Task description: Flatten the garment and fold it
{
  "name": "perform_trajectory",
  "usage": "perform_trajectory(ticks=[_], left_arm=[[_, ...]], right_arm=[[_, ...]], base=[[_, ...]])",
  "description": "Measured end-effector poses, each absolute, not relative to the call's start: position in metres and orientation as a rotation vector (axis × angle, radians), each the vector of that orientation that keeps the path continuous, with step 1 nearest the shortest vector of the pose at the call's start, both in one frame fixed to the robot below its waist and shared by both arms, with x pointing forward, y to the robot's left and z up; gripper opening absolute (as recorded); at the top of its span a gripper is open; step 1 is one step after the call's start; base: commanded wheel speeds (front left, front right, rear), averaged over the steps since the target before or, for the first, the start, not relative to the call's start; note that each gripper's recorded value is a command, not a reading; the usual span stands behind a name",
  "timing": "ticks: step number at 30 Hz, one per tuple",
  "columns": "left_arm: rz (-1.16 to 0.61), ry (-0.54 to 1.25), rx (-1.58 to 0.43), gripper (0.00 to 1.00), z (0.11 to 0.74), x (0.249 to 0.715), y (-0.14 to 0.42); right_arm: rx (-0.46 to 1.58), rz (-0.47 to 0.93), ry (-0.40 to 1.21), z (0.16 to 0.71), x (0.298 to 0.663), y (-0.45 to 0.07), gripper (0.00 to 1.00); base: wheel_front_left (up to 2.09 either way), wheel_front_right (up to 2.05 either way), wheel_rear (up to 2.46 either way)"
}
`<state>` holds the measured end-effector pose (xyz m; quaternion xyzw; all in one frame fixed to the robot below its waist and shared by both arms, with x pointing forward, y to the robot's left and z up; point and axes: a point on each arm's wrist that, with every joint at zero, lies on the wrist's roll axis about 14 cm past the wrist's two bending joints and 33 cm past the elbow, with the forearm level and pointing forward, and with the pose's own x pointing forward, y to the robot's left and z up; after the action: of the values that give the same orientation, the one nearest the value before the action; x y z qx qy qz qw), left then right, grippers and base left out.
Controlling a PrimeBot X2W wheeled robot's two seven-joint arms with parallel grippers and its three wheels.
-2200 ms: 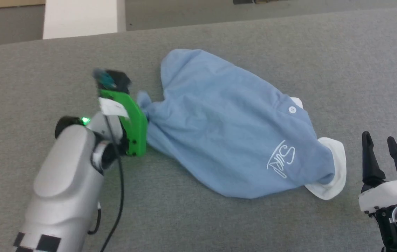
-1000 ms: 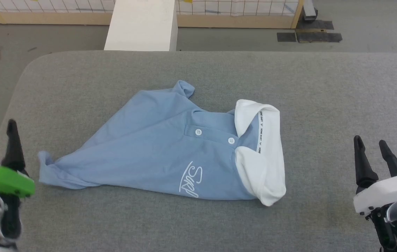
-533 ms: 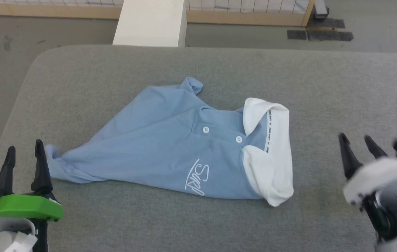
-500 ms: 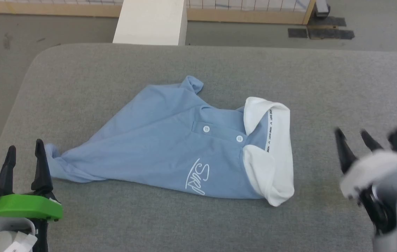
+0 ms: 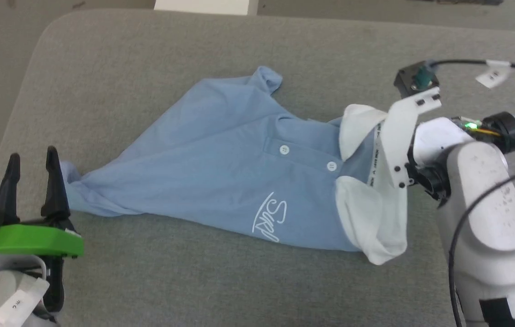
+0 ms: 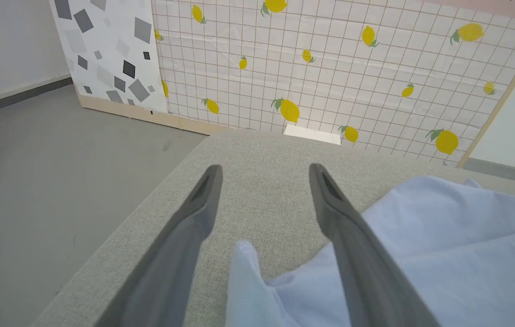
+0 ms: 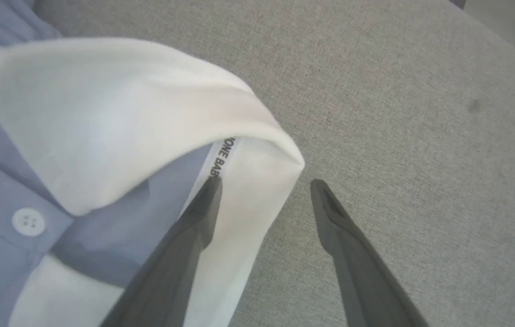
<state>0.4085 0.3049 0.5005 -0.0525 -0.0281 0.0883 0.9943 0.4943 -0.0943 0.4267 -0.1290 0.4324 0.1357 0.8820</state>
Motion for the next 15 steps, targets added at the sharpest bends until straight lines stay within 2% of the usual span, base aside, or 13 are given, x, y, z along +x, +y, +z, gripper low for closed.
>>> perform_trajectory(ticks=[7, 12, 13, 14, 15], left_arm=[[0.203, -0.036, -0.093, 1.00, 0.492, 0.409, 0.315], [0.214, -0.012, -0.086, 1.00, 0.484, 0.409, 0.319], [0.212, -0.009, -0.086, 1.00, 0.483, 0.410, 0.318], [0.209, -0.009, -0.085, 1.00, 0.483, 0.411, 0.318], [0.205, -0.010, -0.086, 1.00, 0.482, 0.413, 0.316]], right_arm=[[-0.354, 0.336, 1.083, 0.380, 0.484, -0.079, 1.00], [-0.350, 0.379, 1.106, 0.370, 0.485, -0.070, 1.00], [-0.344, 0.381, 1.109, 0.369, 0.485, -0.070, 0.26], [-0.337, 0.384, 1.104, 0.369, 0.486, -0.069, 0.08], [-0.332, 0.386, 1.098, 0.370, 0.486, -0.068, 0.00]], base=[[0.00, 0.00, 0.00], [0.00, 0.00, 0.00], [0.00, 0.00, 0.00], [0.00, 0.00, 0.00], [0.00, 0.00, 0.00]])
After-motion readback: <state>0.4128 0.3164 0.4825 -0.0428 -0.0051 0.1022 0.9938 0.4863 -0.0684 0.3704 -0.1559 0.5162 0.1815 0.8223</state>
